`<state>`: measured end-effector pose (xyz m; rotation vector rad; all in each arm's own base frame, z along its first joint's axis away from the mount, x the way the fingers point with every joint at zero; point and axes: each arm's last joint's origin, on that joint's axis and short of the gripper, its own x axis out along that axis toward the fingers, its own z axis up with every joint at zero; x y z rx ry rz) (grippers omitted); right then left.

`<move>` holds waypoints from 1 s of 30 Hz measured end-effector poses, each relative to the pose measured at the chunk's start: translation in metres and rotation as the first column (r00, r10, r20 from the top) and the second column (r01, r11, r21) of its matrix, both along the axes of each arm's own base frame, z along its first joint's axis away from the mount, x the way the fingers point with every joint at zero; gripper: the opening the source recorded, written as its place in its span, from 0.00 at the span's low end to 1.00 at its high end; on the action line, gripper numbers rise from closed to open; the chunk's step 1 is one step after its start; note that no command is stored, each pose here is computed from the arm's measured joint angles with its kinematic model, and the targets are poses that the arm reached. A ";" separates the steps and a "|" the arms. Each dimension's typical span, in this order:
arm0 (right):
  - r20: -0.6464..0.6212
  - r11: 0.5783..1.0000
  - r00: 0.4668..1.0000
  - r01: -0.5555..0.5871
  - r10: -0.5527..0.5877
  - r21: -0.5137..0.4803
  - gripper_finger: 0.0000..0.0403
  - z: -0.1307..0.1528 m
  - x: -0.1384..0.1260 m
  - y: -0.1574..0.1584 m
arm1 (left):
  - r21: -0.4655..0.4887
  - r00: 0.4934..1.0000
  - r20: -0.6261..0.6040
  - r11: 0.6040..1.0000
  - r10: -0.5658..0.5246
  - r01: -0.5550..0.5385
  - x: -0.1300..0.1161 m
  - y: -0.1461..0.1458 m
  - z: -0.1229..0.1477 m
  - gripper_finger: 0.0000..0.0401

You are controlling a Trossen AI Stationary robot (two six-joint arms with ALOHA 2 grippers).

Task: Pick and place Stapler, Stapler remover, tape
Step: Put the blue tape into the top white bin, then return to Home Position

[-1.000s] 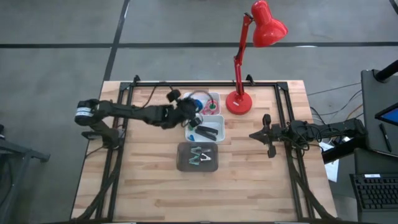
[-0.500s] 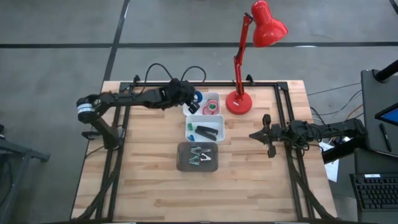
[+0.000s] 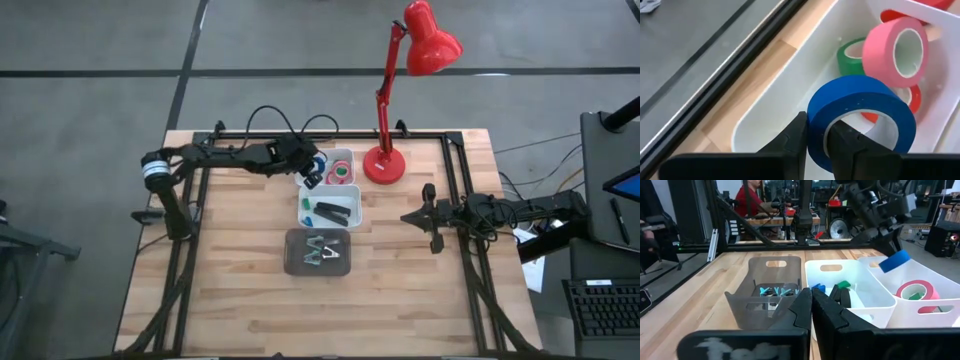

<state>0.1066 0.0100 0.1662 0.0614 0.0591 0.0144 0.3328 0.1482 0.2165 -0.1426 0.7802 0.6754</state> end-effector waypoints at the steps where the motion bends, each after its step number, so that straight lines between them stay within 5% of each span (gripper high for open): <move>1: 0.000 1.000 1.000 0.000 0.000 0.001 0.02 0.000 0.000 0.000 | -0.002 1.000 -0.004 1.000 0.000 0.000 0.000 0.000 -0.002 0.17; 12: 0.000 1.000 1.000 0.000 0.000 0.000 0.02 0.000 0.000 0.000 | 0.051 0.997 -0.052 0.997 0.052 -0.049 0.000 0.003 -0.006 0.26; 21: 0.000 1.000 1.000 -0.001 0.001 0.000 0.02 0.000 0.000 0.000 | 0.062 0.998 -0.046 0.997 0.043 -0.040 -0.002 0.002 -0.001 0.43; 30: 0.000 1.000 1.000 0.000 0.000 0.001 0.02 0.000 0.000 0.000 | -0.019 0.993 0.039 0.993 -0.116 0.116 -0.003 -0.027 0.023 0.41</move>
